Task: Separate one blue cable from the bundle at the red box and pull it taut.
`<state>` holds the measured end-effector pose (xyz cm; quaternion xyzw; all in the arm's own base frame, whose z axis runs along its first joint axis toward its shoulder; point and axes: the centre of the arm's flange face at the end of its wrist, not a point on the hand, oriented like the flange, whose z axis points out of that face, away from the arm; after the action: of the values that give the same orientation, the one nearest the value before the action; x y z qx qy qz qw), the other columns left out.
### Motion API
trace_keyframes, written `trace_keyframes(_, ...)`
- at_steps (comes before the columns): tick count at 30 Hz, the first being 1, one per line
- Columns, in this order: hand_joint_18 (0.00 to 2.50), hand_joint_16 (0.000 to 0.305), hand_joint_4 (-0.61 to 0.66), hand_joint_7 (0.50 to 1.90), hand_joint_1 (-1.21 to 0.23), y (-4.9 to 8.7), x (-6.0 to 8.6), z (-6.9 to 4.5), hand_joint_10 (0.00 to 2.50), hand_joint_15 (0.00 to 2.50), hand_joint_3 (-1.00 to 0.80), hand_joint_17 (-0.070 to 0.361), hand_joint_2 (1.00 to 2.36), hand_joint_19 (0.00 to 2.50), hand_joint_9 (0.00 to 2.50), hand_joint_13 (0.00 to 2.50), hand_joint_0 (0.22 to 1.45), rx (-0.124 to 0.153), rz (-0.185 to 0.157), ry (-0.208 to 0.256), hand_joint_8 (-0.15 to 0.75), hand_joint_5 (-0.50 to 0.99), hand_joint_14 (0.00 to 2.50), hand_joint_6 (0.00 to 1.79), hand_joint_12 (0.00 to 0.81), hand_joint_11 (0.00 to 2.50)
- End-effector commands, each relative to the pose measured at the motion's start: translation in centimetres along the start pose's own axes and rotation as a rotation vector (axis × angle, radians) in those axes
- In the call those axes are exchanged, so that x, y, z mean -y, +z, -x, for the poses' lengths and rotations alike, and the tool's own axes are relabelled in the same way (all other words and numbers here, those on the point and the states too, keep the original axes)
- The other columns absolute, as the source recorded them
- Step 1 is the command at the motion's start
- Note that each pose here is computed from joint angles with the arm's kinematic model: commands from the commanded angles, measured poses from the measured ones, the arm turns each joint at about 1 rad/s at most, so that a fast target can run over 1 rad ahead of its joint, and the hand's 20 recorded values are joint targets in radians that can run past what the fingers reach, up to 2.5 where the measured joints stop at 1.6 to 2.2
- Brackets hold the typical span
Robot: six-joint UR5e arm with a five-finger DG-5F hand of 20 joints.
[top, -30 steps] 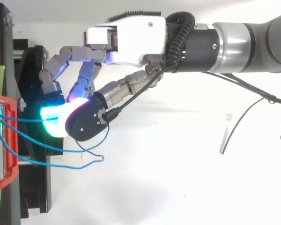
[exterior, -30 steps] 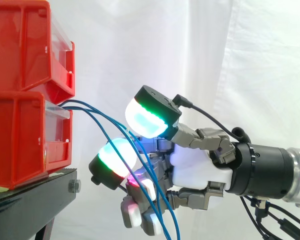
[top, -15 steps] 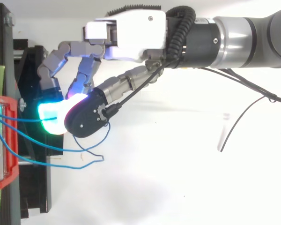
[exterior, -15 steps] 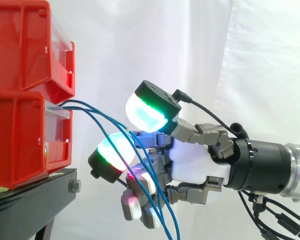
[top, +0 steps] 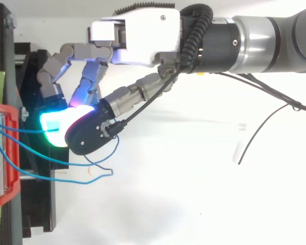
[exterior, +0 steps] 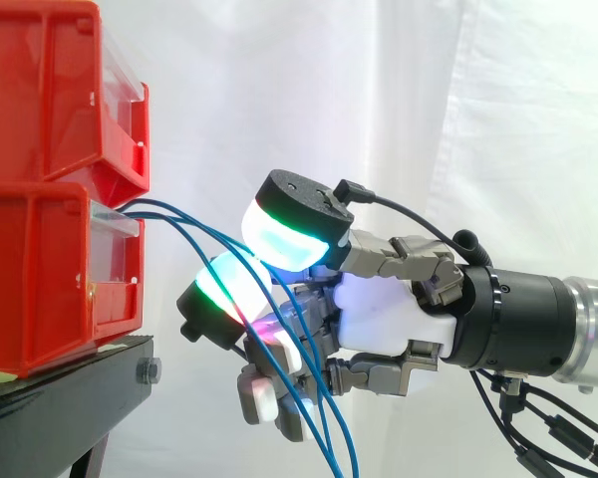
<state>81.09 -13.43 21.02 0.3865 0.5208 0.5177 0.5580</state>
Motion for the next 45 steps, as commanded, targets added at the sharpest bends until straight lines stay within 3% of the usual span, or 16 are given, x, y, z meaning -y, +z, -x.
trace_keyframes(1, 0.97, 0.057, 0.12, 1.01, -0.7, 0.0, 0.0, 0.0, 0.02, 0.68, -0.17, 0.128, 1.02, 0.87, 1.05, 1.03, 0.61, -0.004, -0.002, 0.0, 0.368, -0.18, 0.02, 0.92, 0.424, 0.93)
trace_keyframes(11, 0.96, 0.056, 0.05, 1.02, -0.72, 0.0, 0.0, 0.0, 0.02, 0.69, -0.15, 0.126, 1.02, 0.86, 1.03, 1.02, 0.64, -0.004, -0.002, 0.0, 0.36, -0.18, 0.02, 0.93, 0.411, 0.95)
trace_keyframes(18, 0.95, 0.053, -0.12, 1.19, -0.77, 0.1, -0.1, -0.2, 0.02, 0.68, -0.08, 0.12, 1.02, 0.85, 1.03, 1.02, 0.7, -0.006, -0.002, 0.004, 0.34, -0.19, 0.02, 0.96, 0.396, 0.95)
trace_keyframes(24, 0.94, 0.053, -0.18, 1.14, -0.74, 0.1, -0.1, -0.4, 0.02, 0.69, -0.2, 0.118, 1.02, 0.86, 1.04, 1.02, 0.75, -0.008, -0.004, 0.023, 0.332, -0.2, 0.02, 0.97, 0.392, 0.95)
trace_keyframes(27, 0.92, 0.052, -0.18, 1.24, -0.74, 0.0, -0.4, -0.3, 0.02, 0.69, -0.34, 0.116, 1.01, 0.87, 1.04, 1.01, 0.8, -0.01, -0.01, 0.027, 0.333, -0.21, 0.02, 0.97, 0.387, 0.94)
trace_keyframes(28, 0.91, 0.051, -0.19, 1.26, -0.74, -0.3, -0.9, -0.2, 0.02, 0.69, -0.36, 0.116, 1.01, 0.89, 1.04, 1.01, 0.81, -0.024, -0.03, 0.023, 0.328, -0.21, 0.02, 0.97, 0.385, 0.95)
trace_keyframes(32, 0.91, 0.051, -0.21, 1.27, -0.74, -0.6, -1.3, -0.2, 0.02, 0.7, -0.41, 0.115, 1.01, 0.89, 1.05, 1.02, 0.82, -0.032, -0.05, 0.02, 0.33, -0.21, 0.02, 0.97, 0.387, 0.95)
trace_keyframes(37, 0.9, 0.051, -0.2, 1.25, -0.74, -1.9, -1.7, -0.4, 0.02, 0.69, -0.42, 0.115, 1.01, 0.89, 1.05, 1.02, 0.82, -0.048, -0.116, -0.001, 0.326, -0.21, 0.02, 0.98, 0.387, 0.96)
trace_keyframes(45, 0.9, 0.051, -0.19, 1.23, -0.74, -4.5, -3.0, -1.1, 0.02, 0.69, -0.42, 0.114, 1.01, 0.89, 1.08, 1.02, 0.82, -0.053, -0.15, -0.024, 0.322, -0.21, 0.02, 0.98, 0.388, 1.06)
